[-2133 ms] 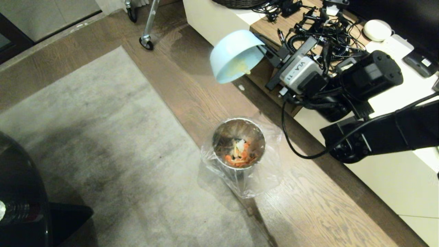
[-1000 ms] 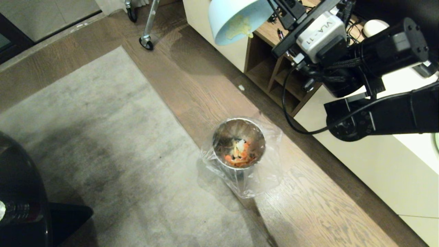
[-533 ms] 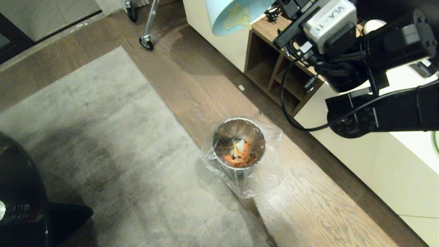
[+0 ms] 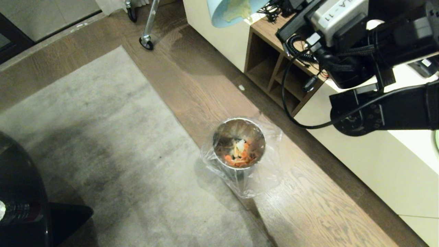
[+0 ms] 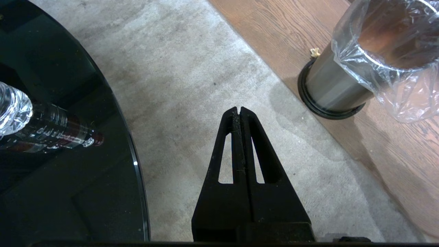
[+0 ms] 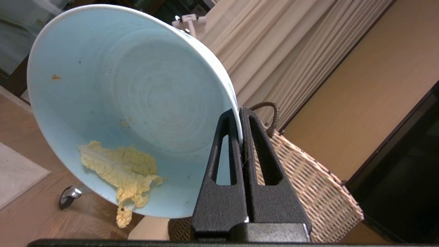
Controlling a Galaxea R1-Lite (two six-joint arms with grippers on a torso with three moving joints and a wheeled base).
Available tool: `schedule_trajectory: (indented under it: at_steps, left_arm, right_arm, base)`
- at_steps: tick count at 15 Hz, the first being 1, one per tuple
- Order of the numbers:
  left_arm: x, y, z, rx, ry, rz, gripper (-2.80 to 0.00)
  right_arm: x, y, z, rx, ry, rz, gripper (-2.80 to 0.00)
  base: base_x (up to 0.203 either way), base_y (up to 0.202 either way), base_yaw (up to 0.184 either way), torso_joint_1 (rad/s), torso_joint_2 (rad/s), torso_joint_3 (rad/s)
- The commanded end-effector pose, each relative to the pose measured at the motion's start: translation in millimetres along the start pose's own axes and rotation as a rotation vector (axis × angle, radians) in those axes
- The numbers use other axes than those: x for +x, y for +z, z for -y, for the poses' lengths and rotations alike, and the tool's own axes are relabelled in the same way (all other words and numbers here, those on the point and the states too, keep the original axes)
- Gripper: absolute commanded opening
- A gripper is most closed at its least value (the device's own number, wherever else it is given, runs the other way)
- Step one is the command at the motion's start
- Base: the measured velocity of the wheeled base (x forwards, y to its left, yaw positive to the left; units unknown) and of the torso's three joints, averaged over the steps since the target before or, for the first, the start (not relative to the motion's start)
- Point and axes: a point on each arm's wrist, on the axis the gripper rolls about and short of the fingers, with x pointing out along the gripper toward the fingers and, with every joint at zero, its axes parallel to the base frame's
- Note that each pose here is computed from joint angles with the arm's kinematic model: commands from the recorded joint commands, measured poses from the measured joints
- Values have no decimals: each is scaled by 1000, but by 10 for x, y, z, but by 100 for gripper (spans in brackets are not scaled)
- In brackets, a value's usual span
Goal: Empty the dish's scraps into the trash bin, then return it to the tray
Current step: Pour the leftover food from the bowl into the trash can
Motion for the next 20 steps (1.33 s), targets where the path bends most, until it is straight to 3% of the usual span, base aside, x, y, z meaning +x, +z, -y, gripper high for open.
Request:
schedule_trajectory:
  at_steps: [1,15,20]
  left_arm:
    - [0,0,0,-1,0,1,-280]
    - [0,0,0,-1,0,1,-280]
    - [0,0,0,-1,0,1,-280]
  right_arm:
    - [8,64,69,-27,-34,33,-280]
    - [31,70,139,30,-46,30,-280]
    - [-92,56,118,50,-24,-20,-280]
  base:
    - [0,0,0,0,0,0]
    - [0,0,0,0,0,0]
    - [0,0,0,0,0,0]
